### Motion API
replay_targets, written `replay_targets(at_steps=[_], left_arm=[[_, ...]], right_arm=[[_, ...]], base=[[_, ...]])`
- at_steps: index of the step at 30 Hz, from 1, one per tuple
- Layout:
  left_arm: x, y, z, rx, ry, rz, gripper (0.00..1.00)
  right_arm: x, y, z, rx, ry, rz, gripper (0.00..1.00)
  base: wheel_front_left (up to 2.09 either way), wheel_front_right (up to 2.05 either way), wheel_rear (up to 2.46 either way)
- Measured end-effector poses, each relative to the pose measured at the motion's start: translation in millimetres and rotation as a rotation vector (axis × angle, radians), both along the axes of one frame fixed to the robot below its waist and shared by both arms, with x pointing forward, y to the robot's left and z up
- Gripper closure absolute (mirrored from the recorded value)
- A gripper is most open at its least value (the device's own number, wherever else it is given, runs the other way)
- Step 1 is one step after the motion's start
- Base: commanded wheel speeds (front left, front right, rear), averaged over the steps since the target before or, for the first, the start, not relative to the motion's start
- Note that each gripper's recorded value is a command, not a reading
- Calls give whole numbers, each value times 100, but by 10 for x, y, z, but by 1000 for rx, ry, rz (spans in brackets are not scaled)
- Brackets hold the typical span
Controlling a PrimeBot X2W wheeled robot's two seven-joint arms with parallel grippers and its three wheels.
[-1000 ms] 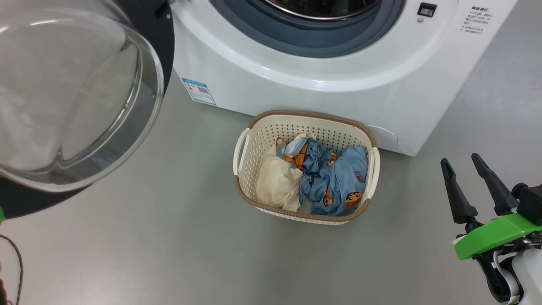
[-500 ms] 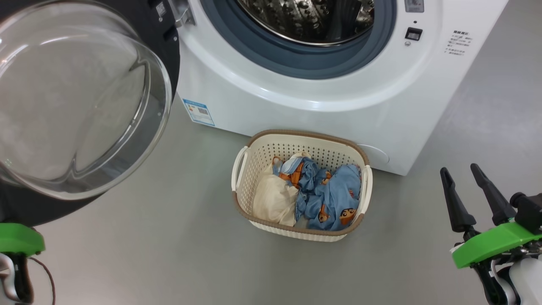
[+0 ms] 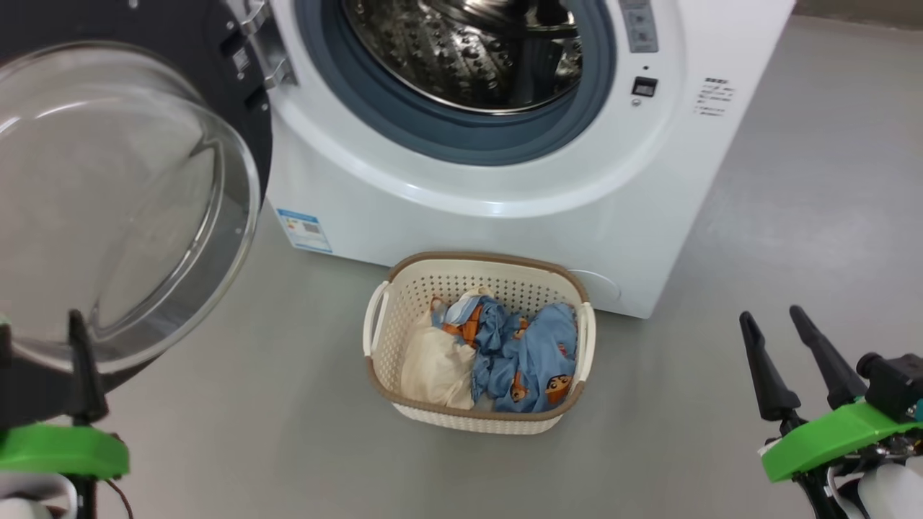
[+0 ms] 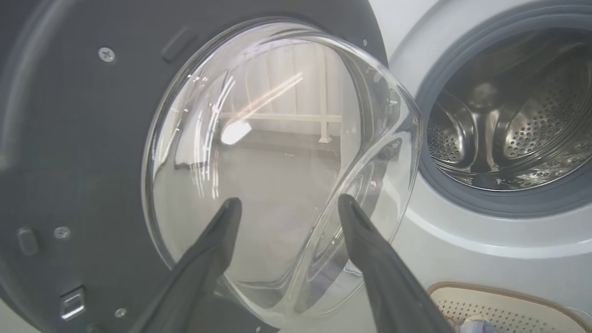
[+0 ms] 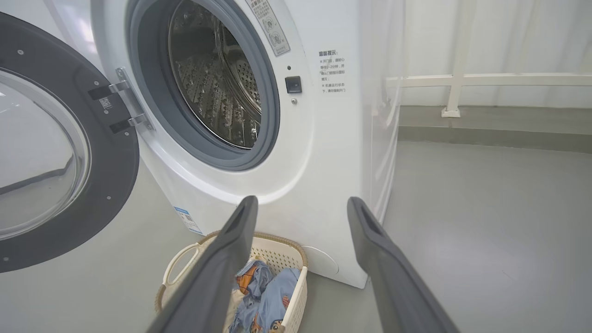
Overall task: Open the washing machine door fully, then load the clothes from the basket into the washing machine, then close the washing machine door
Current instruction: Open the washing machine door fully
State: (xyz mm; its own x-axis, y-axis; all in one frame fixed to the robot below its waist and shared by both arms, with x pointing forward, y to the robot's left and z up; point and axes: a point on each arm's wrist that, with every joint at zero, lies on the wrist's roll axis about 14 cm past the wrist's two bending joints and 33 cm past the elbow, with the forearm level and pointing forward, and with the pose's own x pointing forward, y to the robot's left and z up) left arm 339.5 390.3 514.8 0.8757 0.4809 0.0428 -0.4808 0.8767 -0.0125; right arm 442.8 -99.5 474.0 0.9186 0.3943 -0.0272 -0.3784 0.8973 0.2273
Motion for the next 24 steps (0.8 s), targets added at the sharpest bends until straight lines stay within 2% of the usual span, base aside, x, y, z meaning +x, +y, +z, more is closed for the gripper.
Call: replay_targets(at_steps=[24], left_arm=[[610, -1419, -176, -63, 4, -434, 0]], right_arm=[[-559, -948, 148, -6, -27, -262, 0]], base=[[0, 0, 0]])
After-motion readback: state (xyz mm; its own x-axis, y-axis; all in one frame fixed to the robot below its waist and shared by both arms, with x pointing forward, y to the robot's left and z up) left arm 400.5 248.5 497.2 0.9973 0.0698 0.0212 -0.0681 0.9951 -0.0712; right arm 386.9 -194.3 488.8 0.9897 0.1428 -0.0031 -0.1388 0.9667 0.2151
